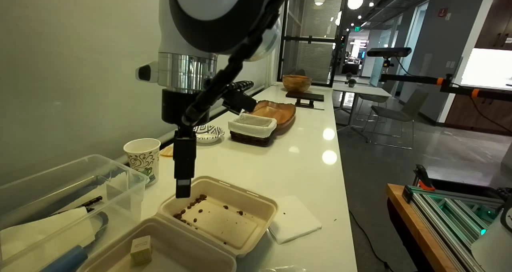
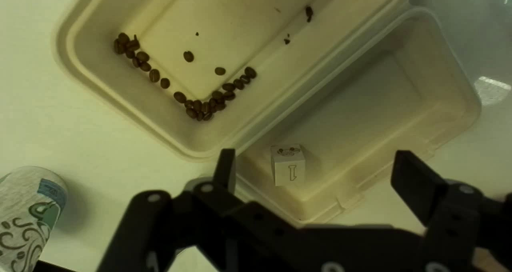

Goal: Put the square block on the wooden mat

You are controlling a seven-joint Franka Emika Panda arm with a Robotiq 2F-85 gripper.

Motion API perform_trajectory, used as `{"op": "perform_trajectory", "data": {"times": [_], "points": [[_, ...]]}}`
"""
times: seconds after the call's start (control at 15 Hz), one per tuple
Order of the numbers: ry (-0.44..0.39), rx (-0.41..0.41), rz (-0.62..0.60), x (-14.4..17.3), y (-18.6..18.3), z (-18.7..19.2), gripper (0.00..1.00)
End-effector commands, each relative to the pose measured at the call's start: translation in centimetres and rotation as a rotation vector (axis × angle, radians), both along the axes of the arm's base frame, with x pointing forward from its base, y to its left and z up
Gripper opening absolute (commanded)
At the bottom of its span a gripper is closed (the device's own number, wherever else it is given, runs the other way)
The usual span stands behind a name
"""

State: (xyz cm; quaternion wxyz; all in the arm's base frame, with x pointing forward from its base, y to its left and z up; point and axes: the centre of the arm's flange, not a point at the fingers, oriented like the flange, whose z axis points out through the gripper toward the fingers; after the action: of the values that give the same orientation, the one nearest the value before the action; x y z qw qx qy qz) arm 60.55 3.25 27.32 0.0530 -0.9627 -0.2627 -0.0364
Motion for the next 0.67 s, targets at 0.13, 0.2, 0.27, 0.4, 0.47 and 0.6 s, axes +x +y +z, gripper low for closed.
{"op": "perform_trajectory", "data": {"times": [0.13,0.2,0.27,0.4,0.47,0.6], "points": [[-0.157,-0.008,0.059,2.2,0.8,-1.7,1.0],[-0.18,-0.005,0.074,2.5,1.0,-2.2,1.0],[-0.2,0.022,0.08,2.7,1.4,-2.9,1.0],[-0.217,0.057,0.101,2.9,2.2,-4.2,1.0],[-0.224,0.069,0.11,3.0,2.6,-4.8,1.0],[-0.231,0.087,0.119,3.1,3.4,-6.0,1.0]]}}
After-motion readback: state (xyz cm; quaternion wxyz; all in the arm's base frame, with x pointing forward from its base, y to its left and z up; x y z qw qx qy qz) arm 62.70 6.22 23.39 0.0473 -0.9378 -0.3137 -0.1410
